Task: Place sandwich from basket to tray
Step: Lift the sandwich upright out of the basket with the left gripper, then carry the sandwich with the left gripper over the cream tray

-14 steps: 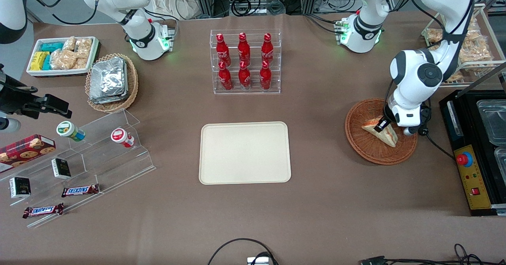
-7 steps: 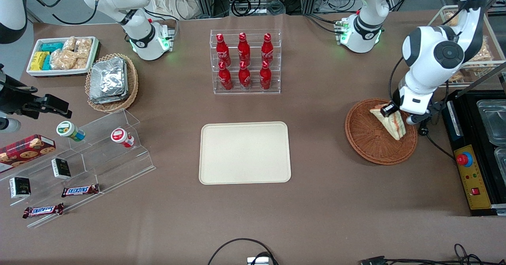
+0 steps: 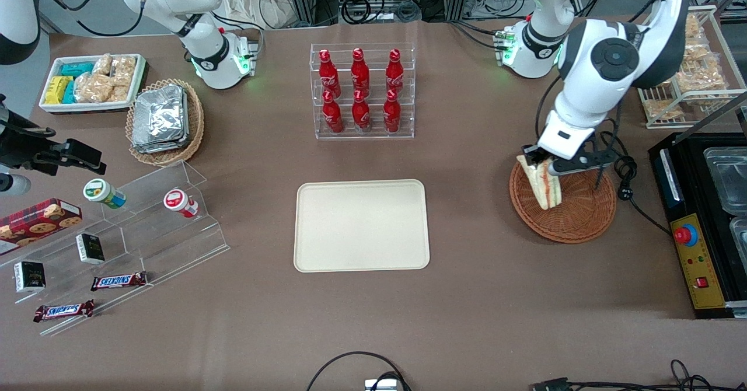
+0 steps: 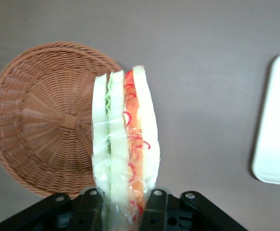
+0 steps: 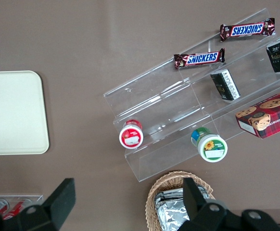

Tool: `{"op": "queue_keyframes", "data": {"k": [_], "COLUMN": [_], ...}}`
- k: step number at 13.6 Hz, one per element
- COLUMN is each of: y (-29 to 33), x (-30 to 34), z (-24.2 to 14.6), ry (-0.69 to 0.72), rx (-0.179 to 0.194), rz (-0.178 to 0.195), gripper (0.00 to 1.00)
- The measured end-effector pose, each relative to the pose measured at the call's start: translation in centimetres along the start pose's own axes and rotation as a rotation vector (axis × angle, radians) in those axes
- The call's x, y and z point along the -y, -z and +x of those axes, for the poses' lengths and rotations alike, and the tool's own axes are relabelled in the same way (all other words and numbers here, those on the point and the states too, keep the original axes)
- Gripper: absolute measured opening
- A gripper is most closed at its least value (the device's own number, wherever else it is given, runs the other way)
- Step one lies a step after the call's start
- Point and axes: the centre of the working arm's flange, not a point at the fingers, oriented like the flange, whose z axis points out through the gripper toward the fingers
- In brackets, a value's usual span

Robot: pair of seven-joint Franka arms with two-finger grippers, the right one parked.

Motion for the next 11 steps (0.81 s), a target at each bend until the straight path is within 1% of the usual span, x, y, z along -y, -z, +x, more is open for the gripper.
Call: {"op": "queue_keyframes", "data": {"k": [2, 5, 9, 11], "y": [0.5, 0.6, 1.0, 1.0], "x": [-3.2, -8.0, -12.9, -14.9], "z": [-0.7, -1.5, -1.2, -0.8], "ry": [-0.059, -0.147, -0.220, -0.244], "rx": [-0.009, -0.004, 0.006, 0.017], "rz": [-0.012, -0.041, -0.101, -0.135], "gripper": [0.27, 0.28, 0.28, 0.27]}}
